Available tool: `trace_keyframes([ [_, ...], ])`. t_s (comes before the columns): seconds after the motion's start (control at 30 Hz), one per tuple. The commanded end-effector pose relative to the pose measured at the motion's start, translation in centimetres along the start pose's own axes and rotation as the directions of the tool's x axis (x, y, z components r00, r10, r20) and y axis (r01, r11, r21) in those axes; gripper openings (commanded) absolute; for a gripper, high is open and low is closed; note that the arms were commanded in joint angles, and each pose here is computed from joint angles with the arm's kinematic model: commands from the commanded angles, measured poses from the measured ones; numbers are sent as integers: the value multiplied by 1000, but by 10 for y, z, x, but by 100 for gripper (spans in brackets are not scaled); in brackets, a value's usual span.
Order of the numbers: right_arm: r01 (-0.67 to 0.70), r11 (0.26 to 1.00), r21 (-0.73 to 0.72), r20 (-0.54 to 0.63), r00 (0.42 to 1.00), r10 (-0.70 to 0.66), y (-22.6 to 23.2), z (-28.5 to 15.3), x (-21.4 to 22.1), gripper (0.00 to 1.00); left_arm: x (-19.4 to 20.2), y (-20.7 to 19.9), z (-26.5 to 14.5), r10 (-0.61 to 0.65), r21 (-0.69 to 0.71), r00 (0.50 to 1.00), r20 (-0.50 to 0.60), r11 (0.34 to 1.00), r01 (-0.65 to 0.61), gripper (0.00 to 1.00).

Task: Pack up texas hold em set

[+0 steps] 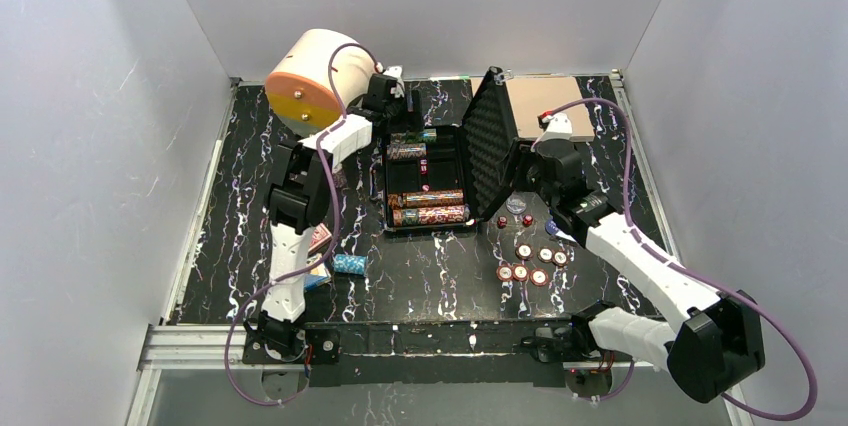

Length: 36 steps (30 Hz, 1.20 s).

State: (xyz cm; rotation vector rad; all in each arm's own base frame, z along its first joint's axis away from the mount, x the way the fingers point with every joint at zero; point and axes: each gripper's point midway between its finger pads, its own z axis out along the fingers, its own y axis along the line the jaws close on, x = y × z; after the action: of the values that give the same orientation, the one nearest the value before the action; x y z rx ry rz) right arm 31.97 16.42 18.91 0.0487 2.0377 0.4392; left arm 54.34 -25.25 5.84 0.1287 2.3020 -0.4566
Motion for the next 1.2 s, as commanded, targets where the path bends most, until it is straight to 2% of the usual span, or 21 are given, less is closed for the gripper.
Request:
trace_keyframes([
  [0.0,60,997,57,87,994,-65,-7,-5,-32,60,95,-6,-32,-107,-79,952,-287,993,87,78],
  [0.13,108,990,88,80,990,-115,-17,-5,-37,59,116,-1,-41,-123,-122,941,-314,989,88,77],
  [0.23,135,986,101,81,986,-143,-22,-4,-41,59,118,2,-44,-112,-136,944,-311,988,72,77],
  [0.5,121,992,30,51,991,-122,-10,-1,-35,59,40,-4,-39,-18,-160,987,-161,987,-9,81],
  [0.57,95,995,27,39,995,-96,-10,-1,-30,64,27,-4,-38,-11,-171,991,-130,985,-11,82],
  [0.7,23,998,58,46,999,-26,-16,-3,-26,85,8,-4,-36,-2,-195,997,-79,981,-13,83],
  [0.77,-4,998,65,43,999,1,-17,-4,-24,90,-4,-5,-39,2,-201,999,-45,979,-12,85],
  [0.9,-9,1000,-15,-5,1000,9,-4,-2,-10,92,-35,-12,-51,12,-194,999,37,981,-4,92],
  [1.03,39,995,-90,3,999,-39,5,3,-3,87,-57,-20,-62,21,-176,996,92,984,-5,98],
  [1.17,112,987,-112,14,994,-111,10,8,-13,57,-66,-23,-63,41,-167,993,106,986,-22,98],
])
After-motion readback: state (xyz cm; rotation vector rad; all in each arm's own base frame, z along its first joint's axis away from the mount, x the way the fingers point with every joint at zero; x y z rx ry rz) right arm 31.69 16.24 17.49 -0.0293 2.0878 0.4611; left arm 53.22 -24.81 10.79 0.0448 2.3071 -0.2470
